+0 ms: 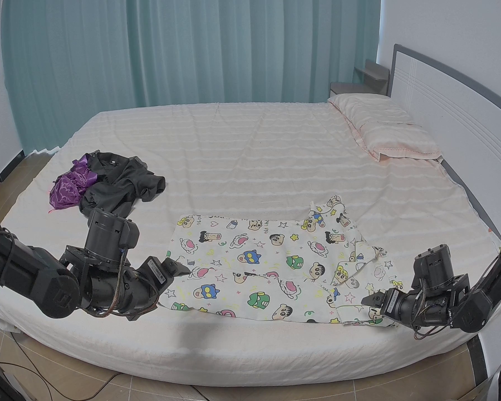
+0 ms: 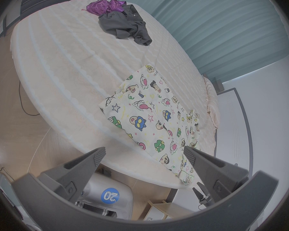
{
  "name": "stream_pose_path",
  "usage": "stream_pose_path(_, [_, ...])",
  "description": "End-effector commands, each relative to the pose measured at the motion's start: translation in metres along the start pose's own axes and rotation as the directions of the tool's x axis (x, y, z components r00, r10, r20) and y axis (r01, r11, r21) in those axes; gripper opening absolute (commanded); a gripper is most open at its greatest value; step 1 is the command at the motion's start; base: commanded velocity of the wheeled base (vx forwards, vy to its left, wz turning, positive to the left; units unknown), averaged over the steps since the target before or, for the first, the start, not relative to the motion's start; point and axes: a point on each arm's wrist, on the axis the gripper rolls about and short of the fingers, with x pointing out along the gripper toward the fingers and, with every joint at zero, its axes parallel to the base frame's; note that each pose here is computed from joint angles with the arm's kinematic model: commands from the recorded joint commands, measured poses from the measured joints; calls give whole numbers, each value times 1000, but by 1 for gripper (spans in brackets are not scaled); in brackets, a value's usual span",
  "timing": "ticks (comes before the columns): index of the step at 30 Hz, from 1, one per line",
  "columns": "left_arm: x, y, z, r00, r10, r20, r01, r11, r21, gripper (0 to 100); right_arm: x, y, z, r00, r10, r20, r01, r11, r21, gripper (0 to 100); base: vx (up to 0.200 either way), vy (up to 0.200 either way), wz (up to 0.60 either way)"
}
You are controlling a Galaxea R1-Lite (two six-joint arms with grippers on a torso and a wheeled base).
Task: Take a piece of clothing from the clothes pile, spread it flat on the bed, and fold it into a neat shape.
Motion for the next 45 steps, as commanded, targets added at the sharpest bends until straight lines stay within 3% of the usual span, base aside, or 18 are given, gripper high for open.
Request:
stream_pose_path(1, [1, 0, 0, 1000, 2, -1, -2, 1000, -1, 100, -8, 8, 15, 997, 49, 66, -50, 999, 15, 100, 0, 0, 0])
stream_pose_path(7, [0, 0, 0, 1000, -3, -2, 3, 1000, -2, 100, 34, 20, 29, 998, 38, 52, -40, 999, 21, 100, 0, 0, 0])
stream_pose_path(12, [0, 0, 0, 1000, -4, -1, 4, 1000, 0, 100, 53, 39, 19, 997, 74, 15, -73, 997, -27, 100, 0, 0, 0])
stream_pose_path(15, [-3, -1, 1, 1000, -14, 2, 14, 1000, 0, 100, 54, 65, 11, 990, 140, 0, -140, 987, -78, 100, 0, 0, 0])
stream_pose_path(17, [-3, -1, 1, 1000, -14, 2, 14, 1000, 0, 100, 54, 65, 11, 990, 140, 0, -140, 987, -78, 100, 0, 0, 0])
stream_pose_path(18, [-5, -2, 1, 1000, -19, 7, 19, 1000, -1, 100, 61, 83, -3, 986, 163, -35, -166, 979, -121, 100, 0, 0, 0])
stream_pose_path(23, [-5, -3, 2, 1000, -26, 16, 26, 1000, -3, 100, 69, 107, -12, 983, 165, -80, -176, 971, -159, 100, 0, 0, 0])
stream_pose_path(36, [-3, -2, 0, 1000, -24, 6, 24, 1000, -2, 100, 104, 118, -9, 988, 112, -103, -128, 979, -162, 100, 0, 0, 0])
stream_pose_path(45, [-1, -1, 0, 1000, -21, 5, 21, 1000, -2, 100, 101, 122, 11, 988, 147, -52, -153, 981, -122, 100, 0, 0, 0])
